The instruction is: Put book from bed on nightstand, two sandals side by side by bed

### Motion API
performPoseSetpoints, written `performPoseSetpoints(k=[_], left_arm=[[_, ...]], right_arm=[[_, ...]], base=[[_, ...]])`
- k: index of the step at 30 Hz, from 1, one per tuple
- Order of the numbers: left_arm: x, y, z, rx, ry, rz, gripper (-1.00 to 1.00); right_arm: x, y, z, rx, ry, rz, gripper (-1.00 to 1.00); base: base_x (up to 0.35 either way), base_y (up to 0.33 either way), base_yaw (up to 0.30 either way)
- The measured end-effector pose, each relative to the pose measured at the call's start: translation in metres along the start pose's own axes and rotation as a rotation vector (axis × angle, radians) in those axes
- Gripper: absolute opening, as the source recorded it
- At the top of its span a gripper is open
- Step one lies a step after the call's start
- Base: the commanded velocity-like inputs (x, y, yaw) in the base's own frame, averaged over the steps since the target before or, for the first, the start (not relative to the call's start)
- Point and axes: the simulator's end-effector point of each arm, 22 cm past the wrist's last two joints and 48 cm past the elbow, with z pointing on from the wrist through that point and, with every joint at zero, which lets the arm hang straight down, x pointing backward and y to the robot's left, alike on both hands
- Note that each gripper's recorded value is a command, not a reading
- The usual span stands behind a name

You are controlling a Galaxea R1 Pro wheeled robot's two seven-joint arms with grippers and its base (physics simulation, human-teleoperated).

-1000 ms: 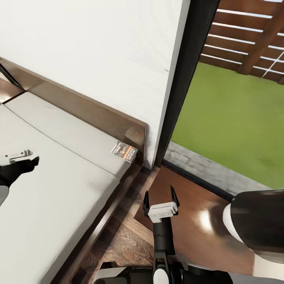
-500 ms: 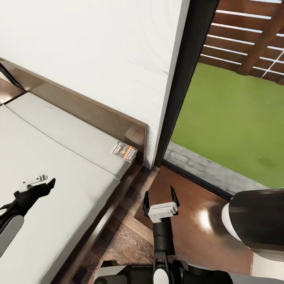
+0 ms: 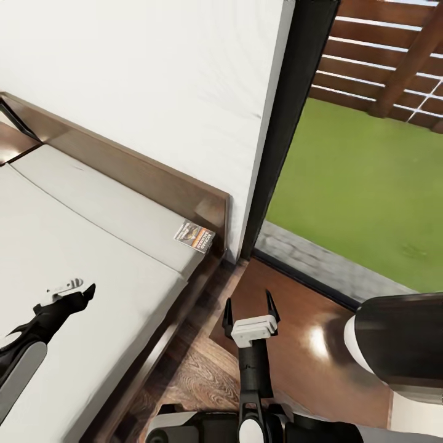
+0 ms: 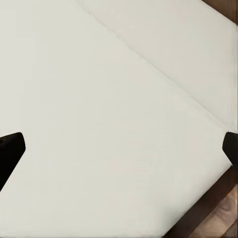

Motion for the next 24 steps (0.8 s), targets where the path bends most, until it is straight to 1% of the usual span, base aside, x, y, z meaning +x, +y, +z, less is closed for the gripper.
performPoseSetpoints(k=[1,4,13,18,20,24], left_arm=[[0.008,-0.011,-0.001,0.016,0.013,-0.012,1.00],[0.013,-0.019,-0.002,0.026,0.021,-0.015,1.00],[0.016,-0.019,-0.002,0.027,0.029,-0.014,1.00],[0.017,-0.021,-0.002,0.029,0.031,-0.014,1.00],[0.016,-0.020,-0.002,0.028,0.030,-0.014,1.00],[0.017,-0.020,-0.002,0.029,0.031,-0.013,1.00]], right_arm=[[0.000,0.000,-0.001,0.000,0.000,0.000,1.00],[-0.001,0.000,0.000,0.001,-0.001,0.000,1.00],[0.000,0.000,0.000,0.000,0.000,0.005,1.00],[0.007,0.002,0.000,-0.010,0.033,0.015,1.00],[0.014,0.005,0.000,-0.019,0.065,0.031,1.00],[0.019,0.006,0.001,-0.023,0.088,0.042,1.00]], base=[[0.000,0.000,0.000],[0.000,0.000,0.000],[0.000,0.000,0.000],[0.000,0.000,0.000],[0.000,0.000,0.000],[0.000,0.000,0.000]])
